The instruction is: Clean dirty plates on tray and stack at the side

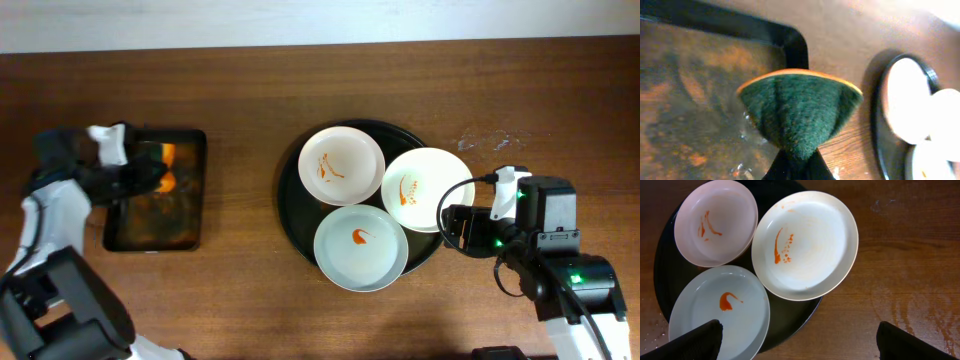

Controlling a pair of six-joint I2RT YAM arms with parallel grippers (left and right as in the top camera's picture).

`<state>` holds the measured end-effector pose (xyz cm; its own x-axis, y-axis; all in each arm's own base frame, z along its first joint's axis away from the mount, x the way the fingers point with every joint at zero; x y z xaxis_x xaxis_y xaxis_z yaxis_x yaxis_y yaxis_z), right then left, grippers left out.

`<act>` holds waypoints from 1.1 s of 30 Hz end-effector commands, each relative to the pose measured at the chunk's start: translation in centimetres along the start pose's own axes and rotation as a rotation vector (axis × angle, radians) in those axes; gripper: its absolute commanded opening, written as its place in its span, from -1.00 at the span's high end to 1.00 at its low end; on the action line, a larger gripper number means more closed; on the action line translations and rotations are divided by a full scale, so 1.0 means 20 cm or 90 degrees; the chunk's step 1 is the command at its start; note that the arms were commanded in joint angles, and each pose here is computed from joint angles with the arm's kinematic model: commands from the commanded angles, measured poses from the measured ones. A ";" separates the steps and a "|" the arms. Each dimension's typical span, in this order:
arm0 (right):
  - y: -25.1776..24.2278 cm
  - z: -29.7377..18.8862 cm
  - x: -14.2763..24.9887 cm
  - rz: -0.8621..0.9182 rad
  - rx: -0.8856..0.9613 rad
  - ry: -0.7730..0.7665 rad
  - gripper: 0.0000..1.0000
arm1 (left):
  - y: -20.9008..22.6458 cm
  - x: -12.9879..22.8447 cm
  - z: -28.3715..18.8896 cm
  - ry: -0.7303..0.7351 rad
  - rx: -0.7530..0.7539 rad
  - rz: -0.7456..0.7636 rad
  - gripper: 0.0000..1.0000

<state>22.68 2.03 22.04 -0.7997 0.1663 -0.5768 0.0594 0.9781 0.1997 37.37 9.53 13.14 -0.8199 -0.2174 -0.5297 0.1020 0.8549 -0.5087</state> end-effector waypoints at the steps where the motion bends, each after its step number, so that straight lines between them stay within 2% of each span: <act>1: -0.01 -0.03 -0.03 0.000 0.008 -0.016 -0.97 | -0.03 -0.06 -0.14 -0.075 0.095 0.065 0.99; 23: -0.01 -0.03 -0.03 0.000 0.008 -0.016 -0.98 | -0.01 -0.05 -0.16 -0.080 0.090 0.078 0.99; 24: -0.01 -0.03 -0.03 0.000 0.010 -0.017 -0.97 | -0.01 -0.05 -0.16 -0.078 0.083 0.079 0.99; 26: -0.05 -0.03 -0.04 0.001 0.053 -0.024 -0.97 | 0.04 -0.05 -0.16 -0.037 -0.039 0.063 0.99; 28: -0.09 -0.02 -0.05 0.031 0.084 -0.026 -0.98 | -0.02 -0.09 -0.17 -0.024 -0.129 0.083 0.99; 29: -0.09 0.01 -0.05 0.036 0.087 -0.015 -0.97 | -0.12 -0.11 -0.16 -0.023 -0.155 0.109 0.99; 32: -0.08 0.09 -0.04 0.039 0.075 0.034 -0.97 | -0.39 -0.10 -0.11 -0.009 -0.124 0.170 0.99; 33: -0.02 0.12 -0.02 0.043 0.015 0.062 -0.97 | -0.54 -0.06 -0.06 0.020 -0.088 0.206 0.99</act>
<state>23.79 0.63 19.76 -0.8400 0.2012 -0.5039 0.1645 0.9794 0.1168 36.94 4.62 18.49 -0.7836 0.0217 -0.6209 0.2174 0.9458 -0.2414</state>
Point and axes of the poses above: each gripper's point midway between its finger pads, its own z axis out along the fingers, its own y axis along the line the jaws close on, x = y × z, the point moved 4 cm from there along -z, back along the fingers, and after that the axes turned 2 degrees about z, right-handed, at the moved point
